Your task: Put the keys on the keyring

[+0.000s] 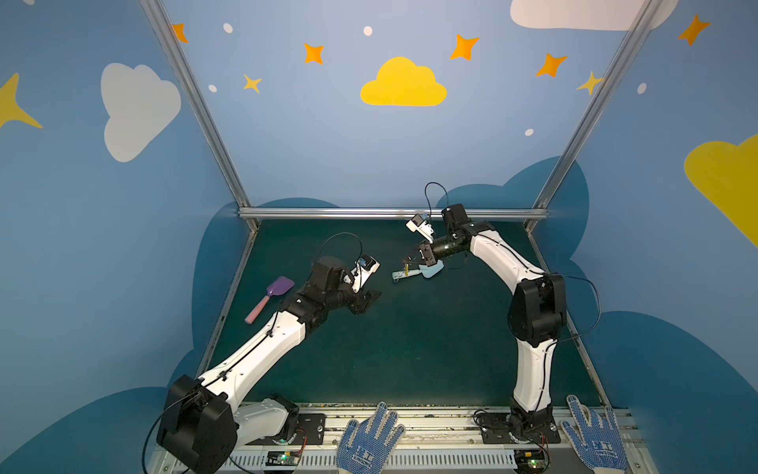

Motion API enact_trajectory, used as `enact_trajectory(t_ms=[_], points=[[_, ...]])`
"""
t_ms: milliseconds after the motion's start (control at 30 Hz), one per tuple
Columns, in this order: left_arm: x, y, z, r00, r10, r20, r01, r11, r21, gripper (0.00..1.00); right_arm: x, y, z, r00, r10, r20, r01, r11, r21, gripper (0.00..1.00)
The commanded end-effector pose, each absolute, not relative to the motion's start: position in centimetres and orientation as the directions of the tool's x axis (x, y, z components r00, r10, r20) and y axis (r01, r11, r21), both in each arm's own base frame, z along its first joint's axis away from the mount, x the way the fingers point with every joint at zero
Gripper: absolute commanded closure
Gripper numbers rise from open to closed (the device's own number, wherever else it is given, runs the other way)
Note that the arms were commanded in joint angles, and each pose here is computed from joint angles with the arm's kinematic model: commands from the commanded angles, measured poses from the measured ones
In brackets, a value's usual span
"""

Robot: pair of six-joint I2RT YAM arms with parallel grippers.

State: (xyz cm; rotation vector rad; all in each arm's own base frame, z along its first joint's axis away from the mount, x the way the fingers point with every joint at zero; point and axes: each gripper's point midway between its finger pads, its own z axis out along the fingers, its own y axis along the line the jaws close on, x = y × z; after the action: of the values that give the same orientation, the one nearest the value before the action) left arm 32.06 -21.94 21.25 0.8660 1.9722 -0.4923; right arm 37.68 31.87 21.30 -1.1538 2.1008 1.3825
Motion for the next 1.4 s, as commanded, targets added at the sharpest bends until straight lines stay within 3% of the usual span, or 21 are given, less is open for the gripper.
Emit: enact_trajectory(t_ms=[0,133,300,633,833,1000,1367], points=[[33.3,-22.1,22.1,-0.343,0.368,-0.864,0.730,0.684,0.001,0.39,35.2,30.9,20.1,-0.575,-0.541,-0.615,-0.798,0.205,0.566,1.00],[34.4,-21.9,21.6,-0.372,0.355,-0.858,0.710,0.704,-0.017,0.39,34.9,30.9,18.6,-0.526,-0.614,-0.589,-0.844,0.288,0.453,1.00],[34.2,-22.0,20.7,-0.350,0.372,-0.860,0.735,0.679,-0.006,0.38,33.0,31.1,19.3,-0.448,-0.642,-0.622,-0.891,0.261,0.372,1.00],[33.2,-22.7,20.2,-0.292,0.355,-0.888,0.792,0.611,-0.016,0.36,28.0,30.6,19.6,-0.281,-0.747,-0.603,-0.955,0.154,0.255,1.00],[30.2,-25.1,21.3,-0.224,0.336,-0.915,0.903,0.425,-0.065,0.32,25.6,31.2,21.7,-0.211,-0.725,-0.655,-0.966,0.051,0.255,1.00],[29.3,-26.1,22.3,-0.195,0.313,-0.929,0.927,0.368,-0.071,0.31,23.3,31.2,23.6,-0.170,-0.698,-0.696,-0.964,-0.028,0.264,1.00],[28.2,-27.9,23.1,-0.116,0.334,-0.935,0.943,0.334,0.002,0.28,21.3,31.5,26.3,-0.140,-0.635,-0.760,-0.959,-0.103,0.263,1.00]])
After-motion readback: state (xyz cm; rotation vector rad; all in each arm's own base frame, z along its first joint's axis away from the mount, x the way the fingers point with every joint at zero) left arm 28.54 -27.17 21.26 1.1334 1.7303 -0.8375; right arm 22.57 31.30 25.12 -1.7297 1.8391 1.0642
